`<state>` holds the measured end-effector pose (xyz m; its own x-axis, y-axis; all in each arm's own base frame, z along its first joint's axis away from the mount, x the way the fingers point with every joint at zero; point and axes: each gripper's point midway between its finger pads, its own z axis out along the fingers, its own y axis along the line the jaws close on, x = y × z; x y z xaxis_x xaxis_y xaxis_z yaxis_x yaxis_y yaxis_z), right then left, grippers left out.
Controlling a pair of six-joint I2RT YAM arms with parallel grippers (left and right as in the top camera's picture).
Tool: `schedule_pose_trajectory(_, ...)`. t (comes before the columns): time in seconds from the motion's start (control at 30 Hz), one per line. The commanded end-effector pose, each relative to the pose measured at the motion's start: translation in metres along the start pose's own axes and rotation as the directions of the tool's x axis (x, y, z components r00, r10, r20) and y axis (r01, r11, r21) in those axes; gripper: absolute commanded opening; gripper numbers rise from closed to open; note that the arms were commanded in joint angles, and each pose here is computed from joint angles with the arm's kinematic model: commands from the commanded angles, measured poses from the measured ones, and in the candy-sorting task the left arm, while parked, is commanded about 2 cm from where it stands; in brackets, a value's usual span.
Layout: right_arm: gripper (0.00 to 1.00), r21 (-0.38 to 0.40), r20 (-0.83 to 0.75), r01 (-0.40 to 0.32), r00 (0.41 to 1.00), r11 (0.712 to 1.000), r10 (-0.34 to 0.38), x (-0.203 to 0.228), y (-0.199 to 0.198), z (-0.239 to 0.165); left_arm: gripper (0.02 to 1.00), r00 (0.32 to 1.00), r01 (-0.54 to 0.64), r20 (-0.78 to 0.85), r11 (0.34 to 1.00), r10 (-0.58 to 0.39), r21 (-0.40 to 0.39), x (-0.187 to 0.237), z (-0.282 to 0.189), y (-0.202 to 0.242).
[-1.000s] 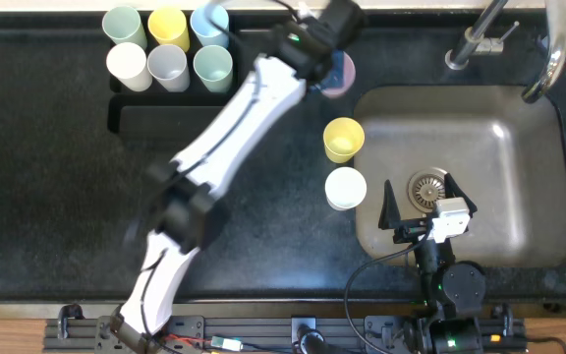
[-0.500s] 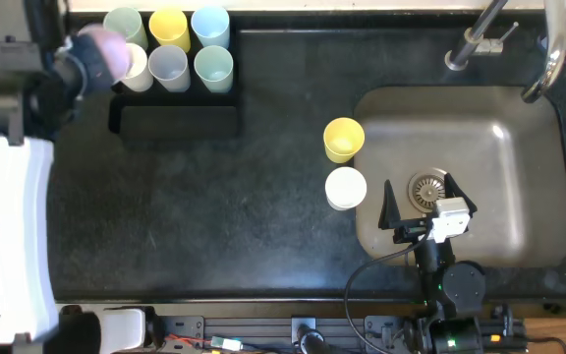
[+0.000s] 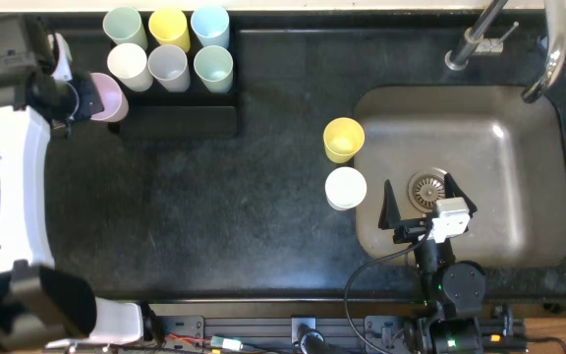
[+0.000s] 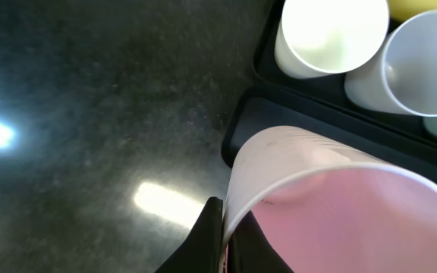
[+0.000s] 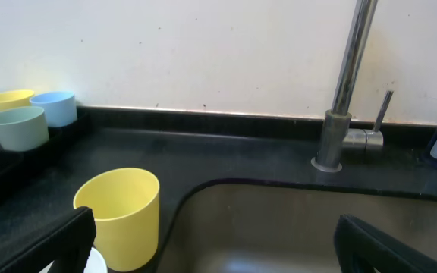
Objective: Store Cups
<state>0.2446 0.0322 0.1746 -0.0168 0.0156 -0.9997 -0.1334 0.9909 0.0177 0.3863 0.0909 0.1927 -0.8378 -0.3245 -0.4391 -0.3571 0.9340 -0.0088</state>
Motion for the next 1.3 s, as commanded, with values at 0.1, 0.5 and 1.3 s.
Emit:
schedule_pose_trajectory(0.1, 0.998, 0.006, 0.002, -0.004, 1.0, 1.0, 0.004, 0.003, -0.002, 0.0, 0.034, 0.997, -0.025, -0.067, 1.0, 0.026, 0.009, 0.005, 0.036, -0.003)
schedule_pose_trajectory(0.5, 0.996, 0.006, 0.002, -0.004, 1.0, 1.0, 0.004, 0.003, -0.002, 0.0, 0.034, 0.994, -0.027, -0.109, 1.0, 0.027, 0.005, 0.006, 0.074, -0.005)
schedule_pose_trajectory(1.3, 0.996, 0.006, 0.002, -0.004, 1.0, 1.0, 0.004, 0.003, -0.002, 0.0, 0.261, 0.986, -0.018, -0.164, 1.0, 0.022, 0.024, 0.015, 0.111, -0.011)
